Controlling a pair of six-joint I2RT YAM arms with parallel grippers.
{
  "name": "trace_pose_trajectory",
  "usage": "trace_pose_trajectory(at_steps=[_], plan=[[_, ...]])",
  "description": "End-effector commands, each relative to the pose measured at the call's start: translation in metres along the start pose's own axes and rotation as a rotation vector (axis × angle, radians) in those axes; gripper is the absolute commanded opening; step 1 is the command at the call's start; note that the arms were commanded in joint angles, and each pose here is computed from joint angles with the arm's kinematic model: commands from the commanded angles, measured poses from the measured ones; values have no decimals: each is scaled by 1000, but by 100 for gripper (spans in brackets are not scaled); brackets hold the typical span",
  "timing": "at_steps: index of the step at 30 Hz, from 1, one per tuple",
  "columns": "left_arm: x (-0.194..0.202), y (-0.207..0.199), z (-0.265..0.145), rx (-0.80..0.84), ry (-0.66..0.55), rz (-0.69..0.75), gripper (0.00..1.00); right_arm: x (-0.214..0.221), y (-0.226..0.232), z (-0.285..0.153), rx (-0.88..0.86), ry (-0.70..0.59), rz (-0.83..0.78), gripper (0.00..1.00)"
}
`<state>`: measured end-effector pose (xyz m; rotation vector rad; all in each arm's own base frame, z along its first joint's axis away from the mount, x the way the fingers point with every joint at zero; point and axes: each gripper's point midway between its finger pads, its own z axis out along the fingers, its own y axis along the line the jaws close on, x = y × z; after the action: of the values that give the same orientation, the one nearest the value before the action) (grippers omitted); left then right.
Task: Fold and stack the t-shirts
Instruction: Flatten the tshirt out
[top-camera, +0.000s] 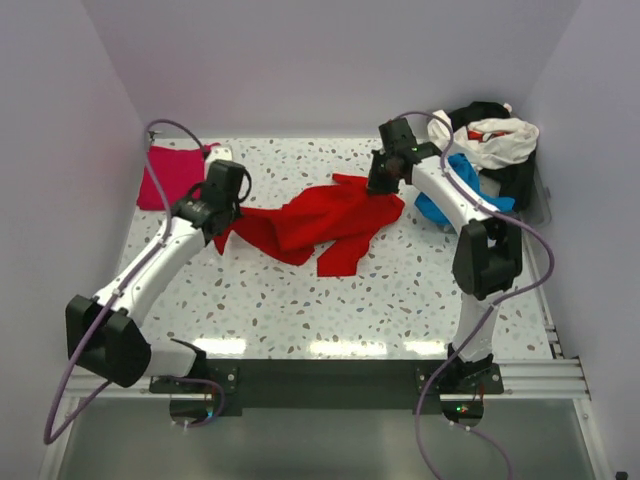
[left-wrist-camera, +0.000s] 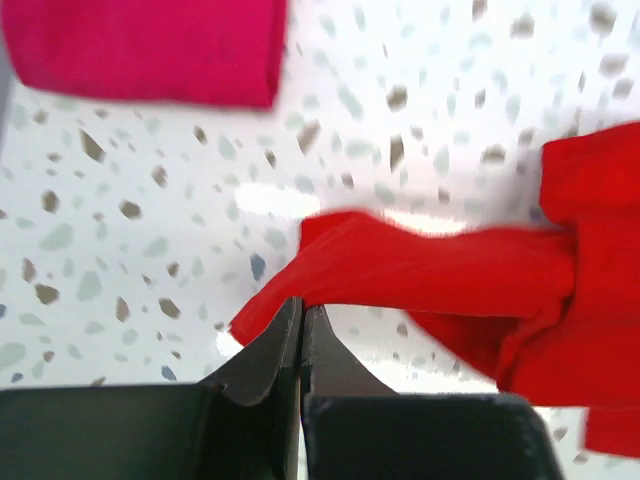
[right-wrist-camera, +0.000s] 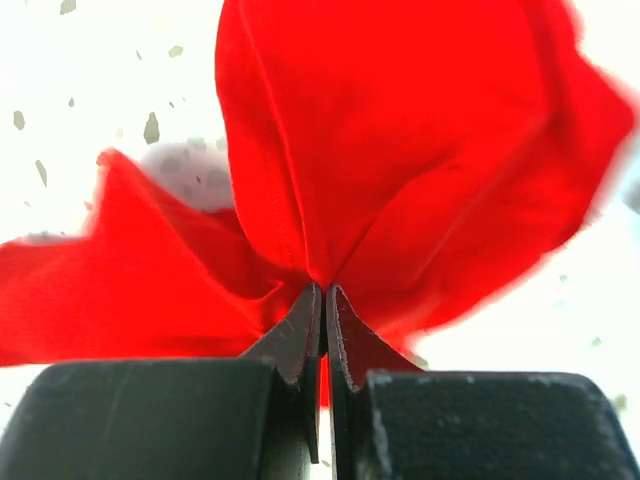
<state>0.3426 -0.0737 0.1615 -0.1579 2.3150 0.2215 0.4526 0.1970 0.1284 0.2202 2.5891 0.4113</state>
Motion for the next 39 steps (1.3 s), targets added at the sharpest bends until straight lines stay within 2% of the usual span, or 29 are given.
trace_pose_trajectory(at_steps=[1,4,8,14,20,23,24,26,28,34,39], plan=[[-38,39,-20,-79,-66,-85,0,8,-23,-34,76,-26,-39,0],[-47,60,-19,-121,-74,-95,0,13,-37,-42,133,-37,-60,0],[-37,71,-10,-138,-37,-87,0,18,-54,-50,218,-16,-83,0],[-1,62,1,-78,56,-54,0,43,-103,-66,431,18,-109,0],[30,51,6,-4,119,-25,0,91,-116,-90,433,116,-105,0],[40,41,8,62,139,-10,0,113,-110,-92,421,171,-131,22],[42,37,10,78,148,-8,0,114,-108,-91,421,170,-142,40],[46,35,12,90,161,2,0,102,-93,-89,389,119,-156,54],[45,31,14,105,164,10,0,79,-68,-79,299,61,-145,56],[45,21,15,150,175,-3,0,16,1,-32,90,-14,-162,49],[46,20,14,154,180,-23,0,-7,23,15,-15,12,-147,42]])
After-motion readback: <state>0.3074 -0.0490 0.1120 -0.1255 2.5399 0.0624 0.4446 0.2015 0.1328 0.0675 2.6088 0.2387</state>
